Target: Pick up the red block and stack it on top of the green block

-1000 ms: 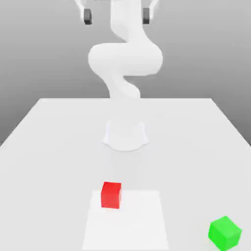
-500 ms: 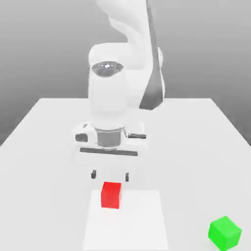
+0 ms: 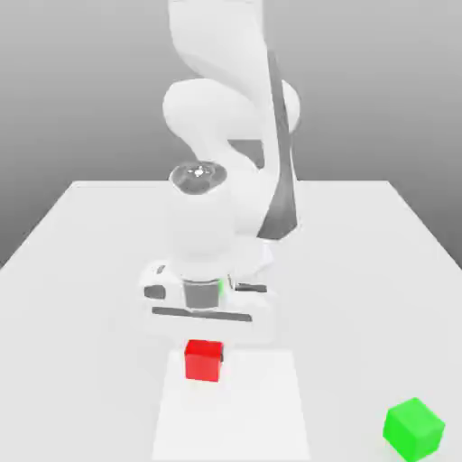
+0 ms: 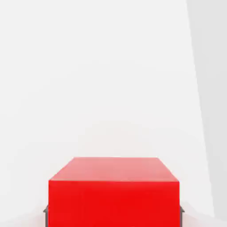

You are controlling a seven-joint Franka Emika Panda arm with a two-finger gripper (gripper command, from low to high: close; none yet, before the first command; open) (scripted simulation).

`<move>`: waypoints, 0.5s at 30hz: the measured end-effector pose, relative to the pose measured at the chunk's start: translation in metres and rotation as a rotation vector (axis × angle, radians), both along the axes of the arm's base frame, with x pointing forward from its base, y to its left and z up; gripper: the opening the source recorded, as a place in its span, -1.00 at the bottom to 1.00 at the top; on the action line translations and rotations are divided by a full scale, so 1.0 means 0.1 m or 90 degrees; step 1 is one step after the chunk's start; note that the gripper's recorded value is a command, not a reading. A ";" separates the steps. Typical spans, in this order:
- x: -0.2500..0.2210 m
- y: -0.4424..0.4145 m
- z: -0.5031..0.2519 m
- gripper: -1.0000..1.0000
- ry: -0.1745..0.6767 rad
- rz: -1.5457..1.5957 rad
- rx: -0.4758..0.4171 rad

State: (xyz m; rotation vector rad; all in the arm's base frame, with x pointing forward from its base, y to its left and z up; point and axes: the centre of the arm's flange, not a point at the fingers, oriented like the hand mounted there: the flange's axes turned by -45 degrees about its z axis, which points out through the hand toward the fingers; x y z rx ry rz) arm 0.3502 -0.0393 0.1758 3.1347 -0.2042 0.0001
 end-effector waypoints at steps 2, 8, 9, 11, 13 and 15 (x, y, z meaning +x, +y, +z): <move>-0.01 0.00 0.17 -1.00 0.000 0.000 0.000; 0.46 0.63 0.44 -1.00 0.001 0.183 -0.005; 0.56 0.79 0.46 -1.00 0.001 0.224 -0.005; 0.74 1.15 0.51 -1.00 0.001 0.312 -0.006; 0.89 1.50 0.56 -1.00 0.001 0.392 -0.006; 1.02 1.86 0.60 -1.00 0.001 0.470 -0.004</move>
